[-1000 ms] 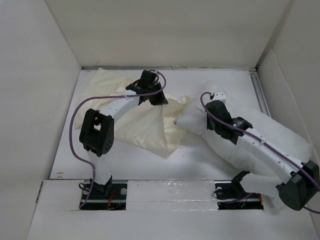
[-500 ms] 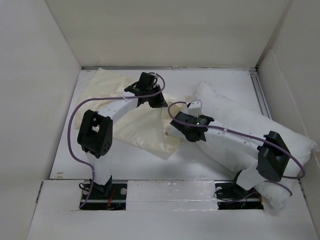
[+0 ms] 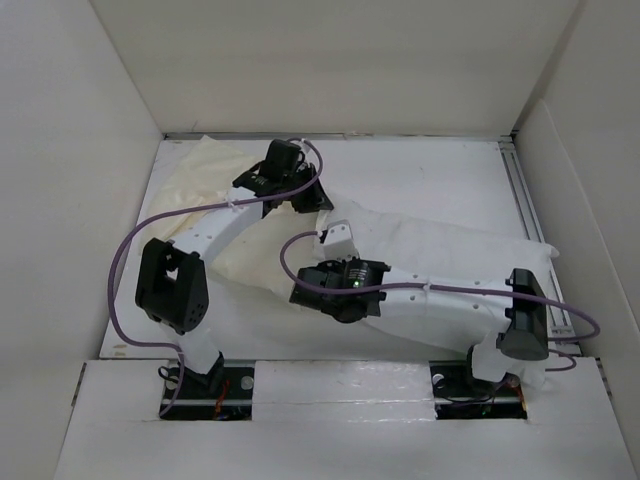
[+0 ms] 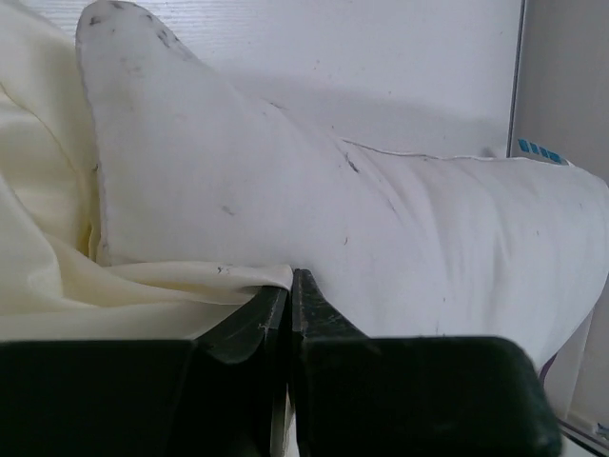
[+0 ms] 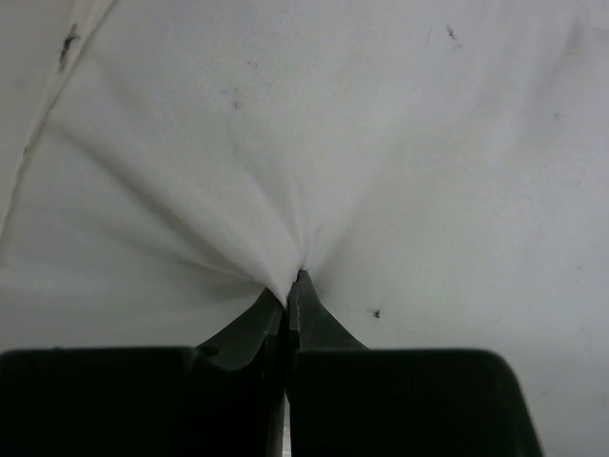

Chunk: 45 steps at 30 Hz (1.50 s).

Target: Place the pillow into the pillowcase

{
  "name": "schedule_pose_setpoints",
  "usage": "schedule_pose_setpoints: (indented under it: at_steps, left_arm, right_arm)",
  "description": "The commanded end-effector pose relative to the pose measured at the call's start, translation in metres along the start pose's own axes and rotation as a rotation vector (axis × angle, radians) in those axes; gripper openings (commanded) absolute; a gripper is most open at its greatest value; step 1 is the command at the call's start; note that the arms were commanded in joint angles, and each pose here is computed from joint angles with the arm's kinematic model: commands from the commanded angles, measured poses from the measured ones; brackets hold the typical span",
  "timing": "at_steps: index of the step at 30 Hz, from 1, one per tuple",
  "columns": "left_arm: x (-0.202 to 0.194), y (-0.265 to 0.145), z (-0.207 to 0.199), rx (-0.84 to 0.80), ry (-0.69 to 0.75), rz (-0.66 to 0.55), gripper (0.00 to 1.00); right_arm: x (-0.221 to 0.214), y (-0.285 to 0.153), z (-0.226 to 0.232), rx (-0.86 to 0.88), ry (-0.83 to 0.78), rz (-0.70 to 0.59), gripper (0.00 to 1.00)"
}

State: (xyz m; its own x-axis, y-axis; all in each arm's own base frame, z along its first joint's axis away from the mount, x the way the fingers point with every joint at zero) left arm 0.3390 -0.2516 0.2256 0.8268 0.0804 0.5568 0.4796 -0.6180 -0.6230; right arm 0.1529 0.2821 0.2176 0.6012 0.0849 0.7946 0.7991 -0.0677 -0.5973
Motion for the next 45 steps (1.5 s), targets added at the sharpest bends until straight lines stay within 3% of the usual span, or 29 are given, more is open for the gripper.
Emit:
schedule_pose_setpoints:
  at_steps: [1,7,16,24,26,29,34,39,45]
  left_arm:
    - [0.016,-0.021,-0.019,-0.053,0.022,-0.062,0.00]
    - [-0.008,-0.018,-0.001,0.000,0.012,-0.028,0.00]
    - [0.000,-0.027,0.006,0.109,0.025,-0.055,0.00]
    - [0.033,-0.027,-0.010,0.109,0.034,-0.097,0.00]
    - [0.033,-0.028,-0.010,0.116,0.041,-0.085,0.00]
    - [0.033,-0.024,-0.005,0.141,0.047,-0.084,0.00]
    - [0.035,-0.017,0.008,0.175,0.028,-0.077,0.00]
    - [0.024,-0.004,0.021,0.204,0.027,-0.040,0.00]
    - [0.022,-0.008,0.022,0.213,0.027,-0.046,0.00]
  right_arm:
    - [0.017,-0.018,0.003,0.029,0.087,-0.033,0.00]
    - [0.026,0.004,-0.023,-0.120,0.073,-0.062,0.00]
    - [0.061,0.049,-0.061,-0.366,0.053,-0.076,0.00]
    - [0.071,0.031,-0.048,-0.295,0.033,-0.090,0.00]
    - [0.074,0.010,-0.060,-0.248,0.082,-0.123,0.00]
    - [0.068,-0.028,-0.076,-0.115,-0.023,-0.199,0.00]
    - [0.059,-0.063,-0.099,0.166,-0.018,-0.164,0.00]
    - [0.037,-0.099,-0.105,0.647,-0.025,-0.106,0.00]
    - [0.016,-0.101,-0.106,0.769,-0.052,-0.067,0.00]
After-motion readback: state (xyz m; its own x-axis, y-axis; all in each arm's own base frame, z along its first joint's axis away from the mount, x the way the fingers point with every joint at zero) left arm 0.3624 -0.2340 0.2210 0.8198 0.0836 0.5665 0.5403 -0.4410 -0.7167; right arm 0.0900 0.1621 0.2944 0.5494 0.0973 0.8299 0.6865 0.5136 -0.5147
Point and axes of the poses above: each gripper's point midway between its finger pads, its own y axis out along the fingers, its own z axis along the line the jaws close on, x = y × z, the point moved 6 cm from there along -y, back along the fingers, and after that the axes turned 11 degrees about y, right-handed, at the moved point
